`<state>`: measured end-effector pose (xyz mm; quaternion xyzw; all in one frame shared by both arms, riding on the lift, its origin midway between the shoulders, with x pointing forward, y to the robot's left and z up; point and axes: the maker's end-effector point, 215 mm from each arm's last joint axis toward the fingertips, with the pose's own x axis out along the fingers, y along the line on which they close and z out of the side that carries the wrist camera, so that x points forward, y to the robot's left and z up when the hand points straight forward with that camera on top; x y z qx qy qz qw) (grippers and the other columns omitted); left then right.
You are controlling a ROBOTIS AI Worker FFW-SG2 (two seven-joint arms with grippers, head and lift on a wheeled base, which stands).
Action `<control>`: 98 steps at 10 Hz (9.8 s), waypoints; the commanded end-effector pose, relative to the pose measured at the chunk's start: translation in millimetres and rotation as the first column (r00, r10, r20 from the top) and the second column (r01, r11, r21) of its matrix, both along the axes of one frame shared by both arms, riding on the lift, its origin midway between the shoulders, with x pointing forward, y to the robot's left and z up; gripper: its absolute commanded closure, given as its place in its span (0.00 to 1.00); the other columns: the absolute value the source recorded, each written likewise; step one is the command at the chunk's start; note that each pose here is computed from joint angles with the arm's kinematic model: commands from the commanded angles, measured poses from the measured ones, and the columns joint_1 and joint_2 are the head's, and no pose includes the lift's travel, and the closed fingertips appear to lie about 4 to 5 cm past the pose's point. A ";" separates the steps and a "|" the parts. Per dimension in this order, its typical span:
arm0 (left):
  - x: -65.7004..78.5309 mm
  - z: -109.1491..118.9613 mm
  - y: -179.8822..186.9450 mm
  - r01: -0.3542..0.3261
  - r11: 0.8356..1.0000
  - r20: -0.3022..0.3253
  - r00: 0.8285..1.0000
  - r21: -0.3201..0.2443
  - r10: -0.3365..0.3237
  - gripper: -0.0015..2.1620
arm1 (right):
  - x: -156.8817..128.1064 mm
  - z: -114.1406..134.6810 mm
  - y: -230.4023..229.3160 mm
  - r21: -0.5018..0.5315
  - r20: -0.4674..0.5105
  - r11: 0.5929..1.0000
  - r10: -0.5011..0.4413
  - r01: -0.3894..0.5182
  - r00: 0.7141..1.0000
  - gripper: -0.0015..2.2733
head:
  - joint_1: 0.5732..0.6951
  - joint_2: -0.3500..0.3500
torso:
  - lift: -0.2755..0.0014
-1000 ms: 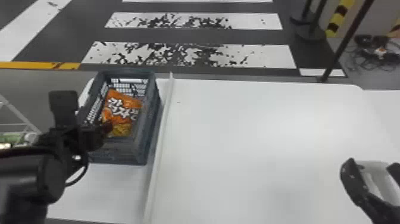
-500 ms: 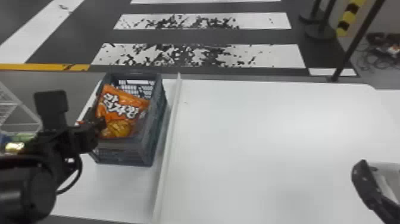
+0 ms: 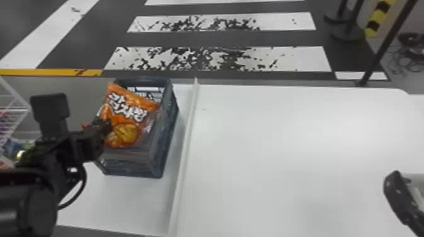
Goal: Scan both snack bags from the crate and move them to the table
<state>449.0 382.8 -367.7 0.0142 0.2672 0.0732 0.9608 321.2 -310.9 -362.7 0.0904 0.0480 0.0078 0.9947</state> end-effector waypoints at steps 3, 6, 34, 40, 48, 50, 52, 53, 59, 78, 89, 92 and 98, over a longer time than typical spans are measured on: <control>5.6 24.4 -8.8 0.018 1.000 0.055 0.998 0.014 -0.019 0.99 | 1.3 -0.9 -1.9 0.000 -0.001 1.000 -0.004 0.004 1.000 0.05 | 1.00 0.64 | 0.68; 17.2 30.6 -16.0 0.030 0.999 0.103 0.994 0.036 -0.034 0.99 | 3.8 -8.8 -7.2 -0.001 -0.010 1.000 -0.013 0.013 1.000 0.05 | 1.00 0.62 | 0.68; -84.8 -128.7 -516.9 0.690 0.507 0.176 0.665 -0.517 -0.725 0.99 | 22.2 38.9 -74.7 -0.009 0.035 0.994 -0.111 0.112 0.993 0.05 | 1.00 0.00 | 0.68; -71.8 -123.6 -511.8 0.691 0.517 0.182 0.671 -0.505 -0.719 0.02 | 20.8 33.9 -76.8 -0.038 0.023 0.993 -0.108 0.108 0.994 0.05 | 1.00 0.00 | 0.68; -30.0 7.8 -292.3 0.512 0.846 0.317 0.835 -0.149 -0.450 0.02 | 6.6 -6.8 -3.5 -0.098 -0.087 0.982 0.154 -0.162 0.984 0.05 | 1.00 0.00 | 0.68; -38.0 35.0 -228.1 0.425 0.900 0.352 0.861 -0.100 -0.368 0.03 | 1.0 -22.8 42.5 -0.123 -0.118 0.955 0.257 -0.271 0.959 0.05 | 1.00 0.06 | 0.68; -50.6 43.8 -196.6 0.386 0.916 0.355 0.876 -0.113 -0.326 0.03 | -13.6 -31.1 84.6 -0.173 -0.126 0.915 0.347 -0.365 0.929 0.05 | 1.00 0.23 | 0.68; -55.2 42.2 -181.9 0.370 0.921 0.348 0.885 -0.123 -0.309 0.03 | -23.6 -34.3 112.4 -0.213 -0.116 0.879 0.411 -0.426 0.904 0.05 | 1.00 0.33 | 0.68; -79.8 16.0 -139.7 0.317 0.923 0.299 0.922 -0.217 -0.247 0.03 | -67.6 -98.0 238.2 -0.493 -0.213 0.660 0.541 -0.567 0.814 0.05 | 1.00 0.91 | 0.68; -88.1 24.5 -151.4 0.414 0.840 0.381 0.882 -0.350 -0.276 0.03 | 5.2 -110.6 140.4 -0.740 -0.251 0.636 0.042 -0.219 0.967 0.99 | 1.00 0.68 | 0.68; -85.0 35.1 -163.9 0.444 0.829 0.402 0.866 -0.341 -0.298 0.03 | 16.4 -70.3 39.6 0.509 -0.285 0.857 0.085 0.075 0.955 0.99 | 1.00 0.42 | 0.68; -85.6 30.7 -161.2 0.438 0.830 0.396 0.870 -0.344 -0.295 0.03 | 1.6 -99.1 20.7 0.461 -0.388 0.868 0.008 0.187 0.922 0.98 | 1.00 0.35 | 0.68; -87.5 31.6 -166.3 0.453 0.819 0.402 0.863 -0.352 -0.305 0.03 | -38.4 -130.8 3.9 0.436 -0.507 0.854 -0.026 0.282 0.862 0.00 | 1.00 0.27 | 0.68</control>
